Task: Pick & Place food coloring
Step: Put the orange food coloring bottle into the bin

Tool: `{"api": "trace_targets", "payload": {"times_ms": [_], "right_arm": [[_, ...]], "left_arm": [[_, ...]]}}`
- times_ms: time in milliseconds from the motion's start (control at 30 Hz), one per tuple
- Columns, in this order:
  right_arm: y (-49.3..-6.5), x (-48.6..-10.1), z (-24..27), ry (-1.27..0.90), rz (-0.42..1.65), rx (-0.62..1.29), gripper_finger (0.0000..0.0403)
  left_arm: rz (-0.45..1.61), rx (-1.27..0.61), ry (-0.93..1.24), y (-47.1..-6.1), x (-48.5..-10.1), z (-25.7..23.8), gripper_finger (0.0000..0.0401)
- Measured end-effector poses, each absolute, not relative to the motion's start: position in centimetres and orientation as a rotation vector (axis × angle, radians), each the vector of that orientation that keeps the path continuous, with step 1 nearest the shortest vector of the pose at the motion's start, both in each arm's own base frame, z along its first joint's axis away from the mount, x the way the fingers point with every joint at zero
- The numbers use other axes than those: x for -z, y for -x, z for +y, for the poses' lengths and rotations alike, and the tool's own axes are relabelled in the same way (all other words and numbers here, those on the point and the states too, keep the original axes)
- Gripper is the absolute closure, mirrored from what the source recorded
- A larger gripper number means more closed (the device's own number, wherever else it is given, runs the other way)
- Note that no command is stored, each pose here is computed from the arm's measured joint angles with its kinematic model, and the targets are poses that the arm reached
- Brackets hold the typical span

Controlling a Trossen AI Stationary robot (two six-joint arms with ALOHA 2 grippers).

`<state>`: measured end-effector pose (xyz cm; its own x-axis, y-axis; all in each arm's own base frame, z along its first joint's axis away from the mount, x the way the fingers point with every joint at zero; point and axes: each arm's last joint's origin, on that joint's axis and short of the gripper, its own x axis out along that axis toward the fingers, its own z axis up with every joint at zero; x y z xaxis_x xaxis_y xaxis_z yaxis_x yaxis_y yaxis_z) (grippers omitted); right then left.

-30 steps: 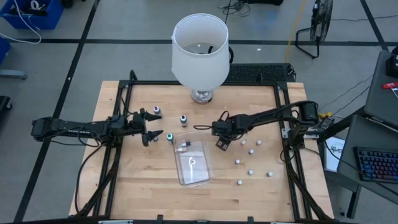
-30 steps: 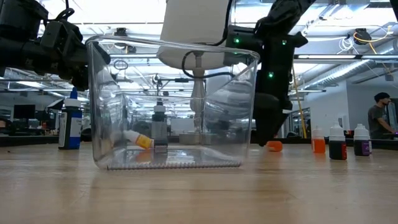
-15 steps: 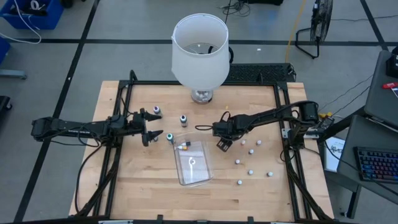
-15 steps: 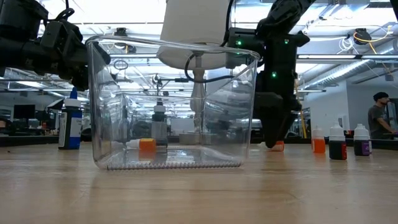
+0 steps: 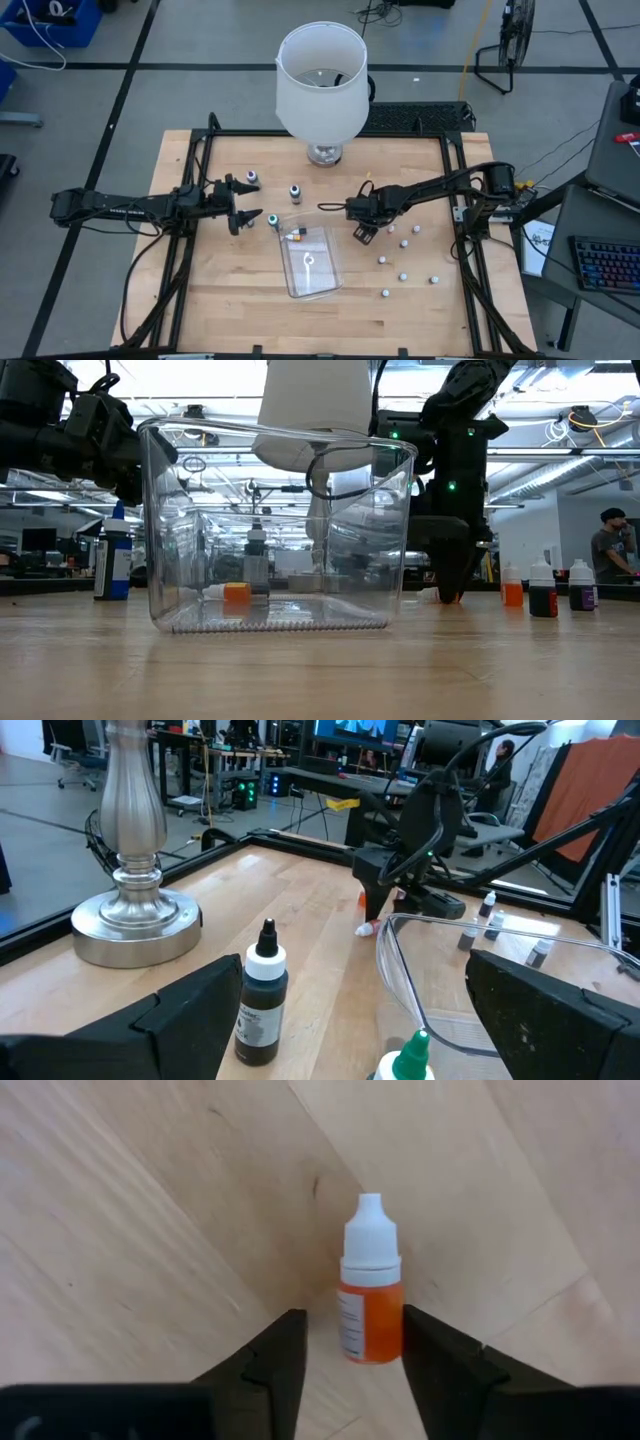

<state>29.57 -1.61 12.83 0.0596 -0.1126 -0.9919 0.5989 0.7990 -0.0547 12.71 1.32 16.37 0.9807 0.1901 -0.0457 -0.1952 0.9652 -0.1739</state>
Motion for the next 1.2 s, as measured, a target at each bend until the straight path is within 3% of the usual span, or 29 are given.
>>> {"api": "trace_targets", "payload": {"times_ms": [300,533,900,1200], "right_arm": [[-29.9,-12.8,-1.7,-0.330,1.371,0.529,0.0363],[-30.5,-14.3,-0.9,-0.224,1.237,0.489,0.0364],[-28.2,-22.5,2.0,-0.054,0.900,0.446,0.0366],[-28.1,-22.3,4.6,0.075,0.627,0.274,0.0367]], "left_arm": [[0.029,-0.195,0.179,-12.7,-16.4,1.3,0.0022],[0.029,-0.195,0.179,-12.7,-16.4,1.3,0.0022],[0.025,-0.195,0.173,-12.7,-16.4,1.3,0.0022],[-0.077,-0.186,0.170,-12.7,-17.4,1.3,0.0022]]}}
